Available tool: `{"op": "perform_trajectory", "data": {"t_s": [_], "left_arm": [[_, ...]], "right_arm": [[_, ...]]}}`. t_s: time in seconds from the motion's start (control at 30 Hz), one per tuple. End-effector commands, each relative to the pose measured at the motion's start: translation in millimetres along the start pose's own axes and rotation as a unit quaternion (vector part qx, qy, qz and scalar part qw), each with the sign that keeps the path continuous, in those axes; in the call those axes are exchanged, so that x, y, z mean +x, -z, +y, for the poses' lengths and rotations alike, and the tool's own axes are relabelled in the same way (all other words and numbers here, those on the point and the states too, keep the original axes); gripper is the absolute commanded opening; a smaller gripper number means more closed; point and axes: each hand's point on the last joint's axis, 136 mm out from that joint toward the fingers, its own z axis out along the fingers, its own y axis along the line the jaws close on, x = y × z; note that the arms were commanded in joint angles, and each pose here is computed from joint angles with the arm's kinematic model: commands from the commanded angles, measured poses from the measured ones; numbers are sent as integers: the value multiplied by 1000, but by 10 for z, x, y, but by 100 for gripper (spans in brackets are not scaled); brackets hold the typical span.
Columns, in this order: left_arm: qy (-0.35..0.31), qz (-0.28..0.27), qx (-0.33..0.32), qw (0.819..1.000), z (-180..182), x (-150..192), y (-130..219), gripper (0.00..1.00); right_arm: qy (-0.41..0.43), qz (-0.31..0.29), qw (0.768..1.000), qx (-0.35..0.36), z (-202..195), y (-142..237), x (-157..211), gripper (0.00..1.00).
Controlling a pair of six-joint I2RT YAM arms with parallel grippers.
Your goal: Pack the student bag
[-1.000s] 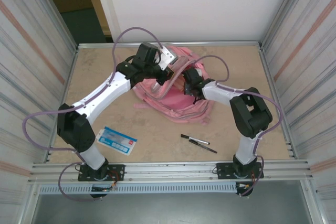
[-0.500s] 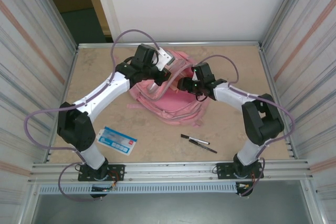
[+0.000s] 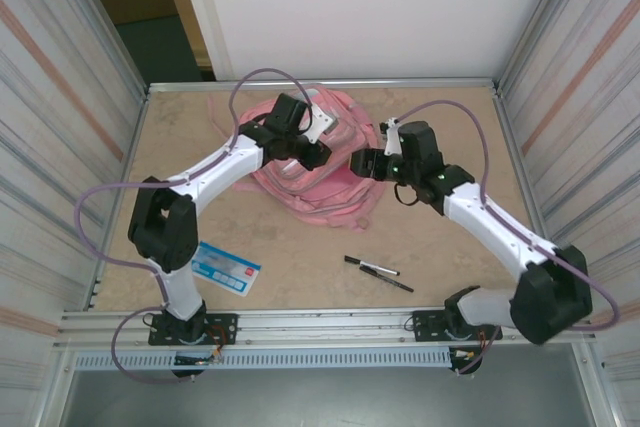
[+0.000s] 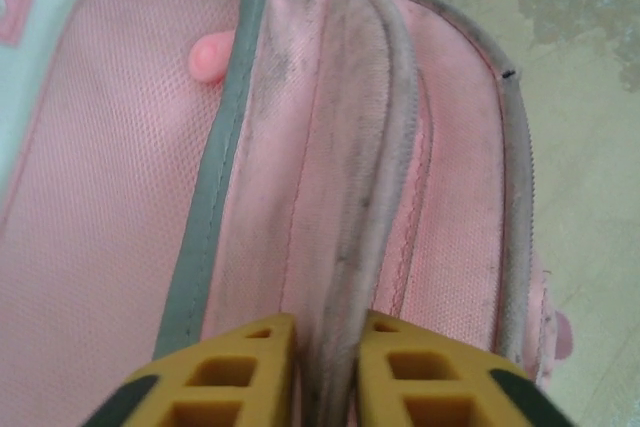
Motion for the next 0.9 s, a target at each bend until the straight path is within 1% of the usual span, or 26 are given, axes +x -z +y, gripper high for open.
{"op": "perform_trajectory", "data": {"t_s": [0.0, 0.03, 0.07, 0.13, 0.2, 0.23, 0.3, 0.33, 0.4, 0.43, 0.5, 0.53, 0.6, 0.63, 0.67, 0.73, 0.83, 0.87], "left_arm": [[65, -16, -11, 998, 27, -57, 227, 32], [83, -23, -17, 996, 23, -28, 297, 37], [99, -31, -24, 994, 25, 13, 367, 40], [136, -39, -48, 989, 78, 132, 506, 42], [188, -29, -70, 979, 158, 335, 671, 42], [221, -21, -81, 972, 210, 465, 785, 43], [293, -6, -110, 950, 337, 757, 1006, 44], [332, 8, -118, 936, 387, 969, 1103, 44], [417, 31, -121, 900, 454, 1352, 1271, 43], [460, 45, -114, 879, 449, 1562, 1319, 42], [524, 58, -97, 844, 416, 1873, 1358, 37], [558, 70, -108, 820, 407, 2086, 1374, 34], [614, 92, -159, 768, 418, 2505, 1441, 29], [634, 101, -186, 744, 420, 2691, 1486, 26], [644, 107, -203, 730, 412, 2818, 1520, 26], [674, 128, -231, 690, 357, 3083, 1603, 25], [705, 144, -243, 651, 298, 3325, 1646, 23], [714, 147, -244, 639, 283, 3395, 1639, 21]], "right_arm": [[116, 33, 987, 110, -237, 171, 298, 59], [142, 42, 982, 115, -178, 184, 351, 59], [160, 53, 980, 109, -94, 179, 411, 59], [184, 76, 977, 73, 133, 141, 537, 59], [201, 109, 973, 24, 397, 63, 690, 59], [212, 127, 969, 0, 540, 19, 771, 59], [227, 168, 958, -39, 789, -102, 951, 59], [229, 191, 953, -57, 911, -168, 1045, 59], [216, 229, 945, -84, 1125, -296, 1218, 59], [202, 249, 942, -96, 1228, -368, 1312, 59], [167, 286, 935, -123, 1407, -497, 1509, 58], [150, 305, 931, -135, 1491, -560, 1609, 57], [126, 333, 924, -139, 1570, -711, 1782, 56], [121, 345, 921, -137, 1609, -780, 1856, 56], [118, 360, 916, -131, 1623, -855, 1947, 54], [117, 391, 904, -129, 1706, -956, 2122, 53], [110, 432, 885, -134, 1801, -1050, 2410, 52], [106, 445, 879, -135, 1811, -1074, 2499, 51]]}}
